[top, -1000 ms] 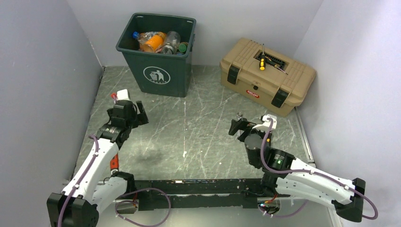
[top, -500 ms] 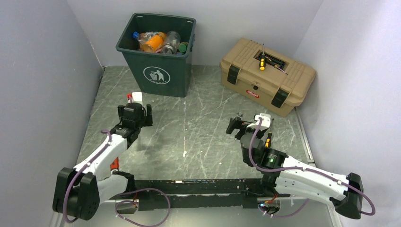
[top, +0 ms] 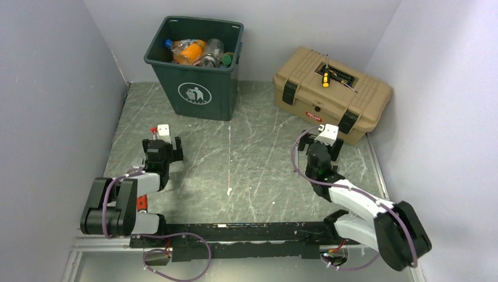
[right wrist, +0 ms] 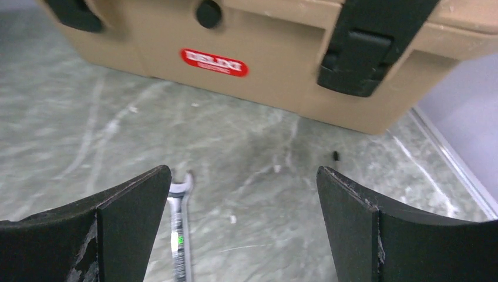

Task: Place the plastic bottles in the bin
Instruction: Reset both arms

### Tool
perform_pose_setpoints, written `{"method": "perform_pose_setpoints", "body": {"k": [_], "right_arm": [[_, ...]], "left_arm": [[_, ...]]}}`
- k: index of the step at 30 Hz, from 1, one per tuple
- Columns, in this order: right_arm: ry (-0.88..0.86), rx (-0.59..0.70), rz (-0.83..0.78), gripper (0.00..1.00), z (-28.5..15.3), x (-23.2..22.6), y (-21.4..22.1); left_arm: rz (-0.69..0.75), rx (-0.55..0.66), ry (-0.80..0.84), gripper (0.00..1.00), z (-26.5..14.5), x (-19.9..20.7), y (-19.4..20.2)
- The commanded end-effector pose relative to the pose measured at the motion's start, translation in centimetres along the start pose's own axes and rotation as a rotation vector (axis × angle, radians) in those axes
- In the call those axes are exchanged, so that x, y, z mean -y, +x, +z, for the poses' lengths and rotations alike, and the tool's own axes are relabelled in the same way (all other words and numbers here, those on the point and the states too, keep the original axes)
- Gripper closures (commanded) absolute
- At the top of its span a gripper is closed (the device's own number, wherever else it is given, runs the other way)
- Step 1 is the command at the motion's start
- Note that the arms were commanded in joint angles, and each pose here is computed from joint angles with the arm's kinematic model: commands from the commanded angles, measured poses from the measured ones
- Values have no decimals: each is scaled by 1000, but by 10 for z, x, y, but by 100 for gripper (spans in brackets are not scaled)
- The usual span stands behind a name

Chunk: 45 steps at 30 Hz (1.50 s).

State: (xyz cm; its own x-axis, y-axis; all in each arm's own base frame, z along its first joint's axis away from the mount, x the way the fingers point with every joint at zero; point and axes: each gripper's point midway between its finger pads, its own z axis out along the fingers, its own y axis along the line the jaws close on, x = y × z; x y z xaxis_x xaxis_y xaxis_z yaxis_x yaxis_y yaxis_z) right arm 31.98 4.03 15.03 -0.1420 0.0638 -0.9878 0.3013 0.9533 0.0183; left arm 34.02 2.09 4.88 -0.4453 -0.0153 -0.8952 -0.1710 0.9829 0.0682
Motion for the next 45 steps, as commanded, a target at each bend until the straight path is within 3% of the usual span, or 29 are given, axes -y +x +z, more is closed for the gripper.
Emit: {"method": "perform_pose_setpoints", "body": {"k": [1, 8, 11, 15, 19, 22, 24, 28, 45], "right_arm": [[48, 98, -9, 0, 25, 16, -14], [103, 100, -106, 0, 43, 42, 19], [-33, 106, -197, 0, 55, 23, 25], [145, 56, -88, 0, 70, 60, 33], [130, -6, 15, 0, 87, 73, 37], [42, 26, 15, 0, 78, 66, 41], [10, 166, 18, 0, 61, 70, 28], [49, 28, 10, 0, 79, 68, 46], [25, 54, 11, 0, 78, 67, 40]], "left_arm": [[51, 269, 58, 1, 14, 12, -58], [74, 263, 113, 1, 30, 19, -38], [44, 277, 139, 0, 35, 10, -37], [47, 238, 200, 0, 38, 16, -34], [34, 249, 177, 1, 37, 12, -34], [-43, 237, 80, 0, 40, -4, -34], [-52, 224, 63, 1, 43, -6, -33], [-27, 180, 109, 0, 51, 1, -33], [-44, 156, 133, 0, 54, -1, -31]]}}
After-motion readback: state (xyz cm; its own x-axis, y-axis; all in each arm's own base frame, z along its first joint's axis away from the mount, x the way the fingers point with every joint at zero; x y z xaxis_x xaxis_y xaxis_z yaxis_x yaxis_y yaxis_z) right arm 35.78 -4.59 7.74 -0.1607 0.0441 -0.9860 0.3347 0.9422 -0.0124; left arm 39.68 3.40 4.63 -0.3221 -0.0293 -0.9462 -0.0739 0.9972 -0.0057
